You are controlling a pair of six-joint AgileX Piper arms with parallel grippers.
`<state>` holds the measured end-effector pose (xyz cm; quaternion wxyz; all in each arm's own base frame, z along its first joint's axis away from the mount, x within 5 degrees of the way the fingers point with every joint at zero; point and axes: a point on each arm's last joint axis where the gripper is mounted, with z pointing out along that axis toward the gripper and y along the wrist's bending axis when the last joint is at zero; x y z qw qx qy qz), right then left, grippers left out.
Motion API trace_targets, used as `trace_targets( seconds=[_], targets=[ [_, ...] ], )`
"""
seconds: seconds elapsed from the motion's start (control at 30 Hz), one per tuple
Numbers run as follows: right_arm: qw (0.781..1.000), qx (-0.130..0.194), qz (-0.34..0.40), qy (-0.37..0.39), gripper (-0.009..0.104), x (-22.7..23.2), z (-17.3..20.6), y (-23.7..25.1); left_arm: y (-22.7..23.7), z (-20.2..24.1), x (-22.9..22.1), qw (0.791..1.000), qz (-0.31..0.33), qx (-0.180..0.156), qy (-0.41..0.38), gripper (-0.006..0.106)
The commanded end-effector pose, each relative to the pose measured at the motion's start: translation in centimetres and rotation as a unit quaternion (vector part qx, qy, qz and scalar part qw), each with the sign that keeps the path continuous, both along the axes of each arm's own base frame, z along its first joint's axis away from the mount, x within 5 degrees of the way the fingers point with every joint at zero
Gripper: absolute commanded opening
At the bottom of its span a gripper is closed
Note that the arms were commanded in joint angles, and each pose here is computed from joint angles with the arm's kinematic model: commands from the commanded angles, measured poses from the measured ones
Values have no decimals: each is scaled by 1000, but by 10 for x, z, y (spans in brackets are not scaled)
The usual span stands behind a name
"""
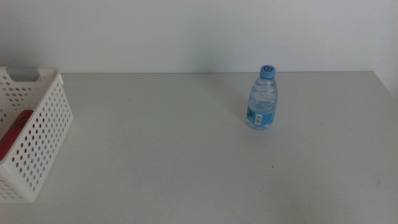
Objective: Use arms to grab the bottles and put them into the dustbin to the left of the table.
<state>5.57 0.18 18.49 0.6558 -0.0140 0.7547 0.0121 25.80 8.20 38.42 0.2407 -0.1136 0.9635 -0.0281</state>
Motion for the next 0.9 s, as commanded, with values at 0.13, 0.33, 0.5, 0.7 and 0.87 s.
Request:
trace_targets(
  seconds=[0.13, 0.33, 0.5, 0.7, 0.87],
  targets=[
    [999, -8, -1, -54, 71, -1, 11, 0, 22, -5, 26, 999, -28, -21, -17, -1],
    [999, -8, -1, -54, 71, -1, 11, 0, 35, -45, 55, 996, -77, -19, 29, -1],
    [999, -8, -1, -54, 71, -1, 11, 0, 44, -67, 75, 997, -65, -20, 23, -1],
    [999, -8, -1, -54, 71, -1, 11, 0, 48, -87, 87, 997, -66, -32, 33, -1],
    [999, -8, -1, -54, 71, -1, 11, 0, 48, -106, 93, 993, -83, -59, 64, 8]
  ],
)
